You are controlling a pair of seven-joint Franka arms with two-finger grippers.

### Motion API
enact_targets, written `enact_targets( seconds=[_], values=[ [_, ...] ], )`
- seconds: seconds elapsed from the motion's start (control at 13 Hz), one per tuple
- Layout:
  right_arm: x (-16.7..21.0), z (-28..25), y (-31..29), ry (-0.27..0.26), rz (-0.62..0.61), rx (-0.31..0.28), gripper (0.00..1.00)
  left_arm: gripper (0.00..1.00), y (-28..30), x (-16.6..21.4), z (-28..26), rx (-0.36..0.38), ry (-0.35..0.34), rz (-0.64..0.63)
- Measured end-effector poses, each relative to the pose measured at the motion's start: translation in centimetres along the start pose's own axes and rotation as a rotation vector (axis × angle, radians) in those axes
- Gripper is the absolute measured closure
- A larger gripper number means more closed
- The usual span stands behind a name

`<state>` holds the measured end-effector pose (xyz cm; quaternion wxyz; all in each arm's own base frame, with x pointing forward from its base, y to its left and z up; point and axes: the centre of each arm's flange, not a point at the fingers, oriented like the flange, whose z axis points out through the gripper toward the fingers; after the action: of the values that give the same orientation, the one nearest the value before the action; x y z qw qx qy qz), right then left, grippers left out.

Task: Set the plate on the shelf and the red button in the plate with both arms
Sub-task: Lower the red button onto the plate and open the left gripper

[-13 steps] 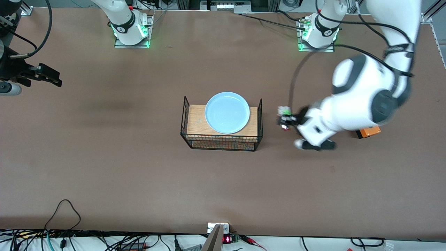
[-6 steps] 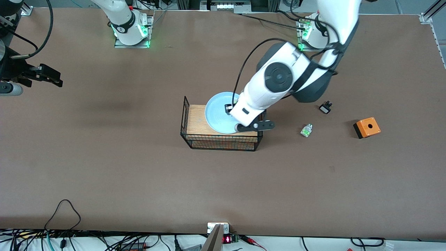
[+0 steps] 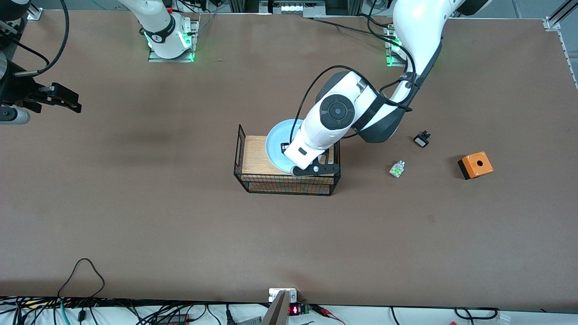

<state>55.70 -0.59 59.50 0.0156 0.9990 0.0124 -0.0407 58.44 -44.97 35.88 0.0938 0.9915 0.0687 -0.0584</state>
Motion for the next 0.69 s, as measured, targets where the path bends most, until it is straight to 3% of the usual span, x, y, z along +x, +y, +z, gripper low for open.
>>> enact_targets(
  seconds=[0.15, 0.54, 0.69],
  values=[
    [0.0, 0.0, 0.0, 0.000, 0.000, 0.000, 0.00, 0.55, 0.3, -0.3, 0.2, 0.005, 0.001, 0.008],
    [0.0, 0.0, -0.9, -0.001, -0.016, -0.001, 0.00, 0.02, 0.7, -0.4, -1.0, -0.005, 0.016, 0.006],
    [0.0, 0.0, -2.1, -0.001, -0.038, -0.003, 0.00, 0.00, -0.1, 0.0, -3.7, 0.006, 0.021, -0.005]
  ],
)
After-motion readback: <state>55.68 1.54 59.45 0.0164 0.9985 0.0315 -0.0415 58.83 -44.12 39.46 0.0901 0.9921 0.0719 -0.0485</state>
